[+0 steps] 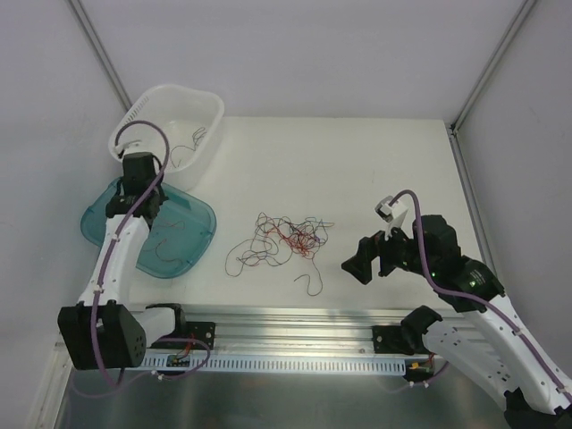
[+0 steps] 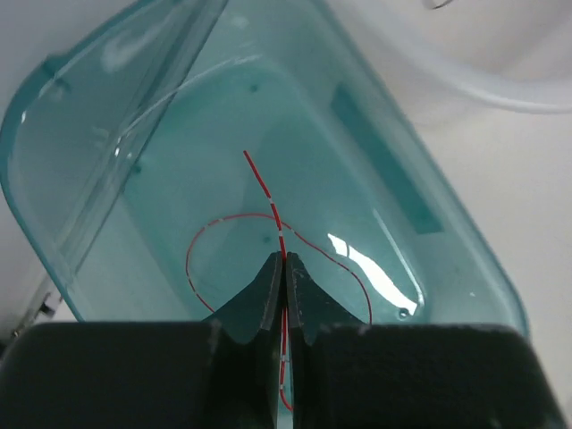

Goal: Untangle the cables

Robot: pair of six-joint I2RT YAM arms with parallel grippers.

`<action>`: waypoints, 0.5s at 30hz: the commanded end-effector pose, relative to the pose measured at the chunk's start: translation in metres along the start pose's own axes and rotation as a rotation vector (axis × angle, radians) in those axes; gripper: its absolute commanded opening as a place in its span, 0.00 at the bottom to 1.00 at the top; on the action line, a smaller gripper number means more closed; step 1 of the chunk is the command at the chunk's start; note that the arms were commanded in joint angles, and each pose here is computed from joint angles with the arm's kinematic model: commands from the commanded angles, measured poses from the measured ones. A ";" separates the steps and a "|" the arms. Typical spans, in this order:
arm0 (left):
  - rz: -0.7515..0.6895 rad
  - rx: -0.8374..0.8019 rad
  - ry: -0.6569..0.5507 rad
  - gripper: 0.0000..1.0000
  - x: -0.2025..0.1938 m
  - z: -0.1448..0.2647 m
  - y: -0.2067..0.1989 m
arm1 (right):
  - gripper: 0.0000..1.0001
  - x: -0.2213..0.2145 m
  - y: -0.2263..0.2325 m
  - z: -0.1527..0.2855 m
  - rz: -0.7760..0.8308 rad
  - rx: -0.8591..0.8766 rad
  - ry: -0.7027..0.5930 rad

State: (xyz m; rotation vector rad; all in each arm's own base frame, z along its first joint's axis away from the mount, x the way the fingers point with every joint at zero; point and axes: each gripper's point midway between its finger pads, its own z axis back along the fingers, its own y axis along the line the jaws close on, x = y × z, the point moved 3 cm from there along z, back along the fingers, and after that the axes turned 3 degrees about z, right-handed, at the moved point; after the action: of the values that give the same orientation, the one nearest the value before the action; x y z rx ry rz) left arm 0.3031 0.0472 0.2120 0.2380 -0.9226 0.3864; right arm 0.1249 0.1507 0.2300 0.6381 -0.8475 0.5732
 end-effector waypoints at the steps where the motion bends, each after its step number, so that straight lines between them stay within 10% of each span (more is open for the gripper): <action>1: 0.211 0.053 0.179 0.00 -0.052 -0.023 0.030 | 1.00 0.005 0.004 0.005 -0.012 0.011 -0.018; 7: 0.465 0.117 0.282 0.03 -0.079 -0.054 0.071 | 1.00 0.002 0.005 0.005 -0.021 0.015 -0.013; 15: 0.468 0.103 0.291 0.58 -0.080 -0.061 0.075 | 1.00 -0.001 0.004 0.002 -0.033 0.010 0.015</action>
State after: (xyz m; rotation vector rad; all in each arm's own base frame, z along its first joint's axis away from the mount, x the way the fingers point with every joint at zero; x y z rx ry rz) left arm 0.2619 0.1207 0.1025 0.1034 -0.5991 0.8735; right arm 0.1219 0.1495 0.2279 0.6400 -0.8267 0.5577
